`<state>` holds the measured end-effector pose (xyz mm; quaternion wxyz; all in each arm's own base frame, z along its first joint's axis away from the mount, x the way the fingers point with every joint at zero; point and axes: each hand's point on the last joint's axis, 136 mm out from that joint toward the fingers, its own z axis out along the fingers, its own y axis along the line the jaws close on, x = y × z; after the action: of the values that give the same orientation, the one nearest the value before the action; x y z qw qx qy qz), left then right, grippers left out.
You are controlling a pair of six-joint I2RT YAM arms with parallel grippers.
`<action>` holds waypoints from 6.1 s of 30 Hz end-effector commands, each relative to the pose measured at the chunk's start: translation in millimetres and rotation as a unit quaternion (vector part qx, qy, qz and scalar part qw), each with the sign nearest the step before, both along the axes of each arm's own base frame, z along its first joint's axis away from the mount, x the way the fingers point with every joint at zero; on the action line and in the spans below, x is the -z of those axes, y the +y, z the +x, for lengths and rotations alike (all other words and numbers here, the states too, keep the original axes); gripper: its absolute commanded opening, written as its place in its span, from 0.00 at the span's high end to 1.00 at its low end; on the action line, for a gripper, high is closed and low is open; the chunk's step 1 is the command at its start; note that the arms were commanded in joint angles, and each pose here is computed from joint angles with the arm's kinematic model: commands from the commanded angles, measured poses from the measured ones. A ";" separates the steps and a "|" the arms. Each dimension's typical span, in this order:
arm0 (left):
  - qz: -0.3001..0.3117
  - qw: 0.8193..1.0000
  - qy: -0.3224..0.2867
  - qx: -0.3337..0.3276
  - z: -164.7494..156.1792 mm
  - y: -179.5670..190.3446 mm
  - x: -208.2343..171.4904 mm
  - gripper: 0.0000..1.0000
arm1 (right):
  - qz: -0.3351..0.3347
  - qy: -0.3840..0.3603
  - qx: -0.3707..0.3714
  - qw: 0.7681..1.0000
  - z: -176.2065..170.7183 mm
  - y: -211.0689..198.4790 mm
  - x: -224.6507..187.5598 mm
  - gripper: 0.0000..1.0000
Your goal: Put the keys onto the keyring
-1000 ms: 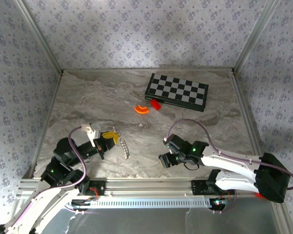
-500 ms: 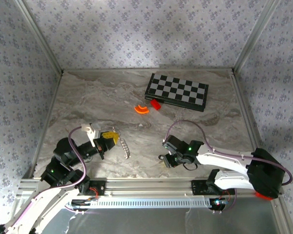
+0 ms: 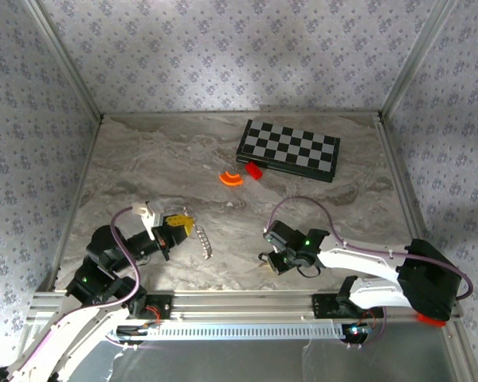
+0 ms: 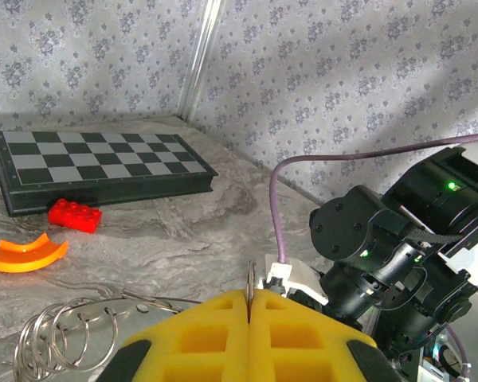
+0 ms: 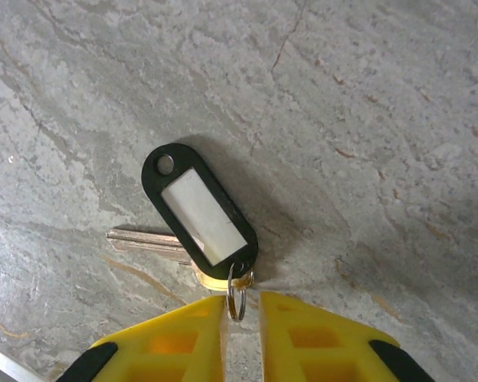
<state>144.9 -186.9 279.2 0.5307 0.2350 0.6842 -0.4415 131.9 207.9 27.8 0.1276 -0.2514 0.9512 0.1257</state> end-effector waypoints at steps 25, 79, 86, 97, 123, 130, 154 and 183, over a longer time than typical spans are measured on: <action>-0.023 0.999 -0.033 -0.006 -2.7 3.8 -23.1 1.00 | -0.210 0.073 -0.016 0.975 -4.4 -22.2 -5.5 1.00; -0.032 0.999 -0.039 0.003 -6.4 3.1 -25.2 1.00 | 0.009 -0.006 0.050 0.999 0.3 -10.3 -7.6 0.63; -0.034 0.999 -0.039 0.004 -7.4 3.2 -25.6 1.00 | 0.014 0.000 0.049 0.999 -2.5 -13.7 -1.3 0.69; -0.034 0.999 -0.039 0.003 -6.8 3.1 -24.9 1.00 | 0.022 0.000 0.039 0.999 -3.9 -12.2 -0.2 0.77; -0.035 0.999 -0.040 0.005 -8.3 3.7 -26.9 1.00 | 0.012 0.000 0.027 1.000 0.0 -10.8 2.1 0.83; -0.035 0.999 -0.039 0.004 -8.4 3.9 -26.6 1.00 | 0.013 -0.002 0.028 1.000 0.8 -10.8 1.6 0.85; -0.024 0.998 -0.045 0.035 -24.3 3.5 -54.4 1.00 | 0.149 -0.188 -0.077 0.968 -8.7 12.3 -91.7 1.00; 0.030 0.977 -0.067 0.198 -59.5 -29.8 -69.5 1.00 | 0.316 -0.333 -0.310 0.833 -54.0 69.3 -250.4 1.00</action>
<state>96.4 -214.8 330.6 0.4593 0.3757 0.6335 -0.4965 85.1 272.5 247.8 0.4450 -0.5012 0.6628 0.3338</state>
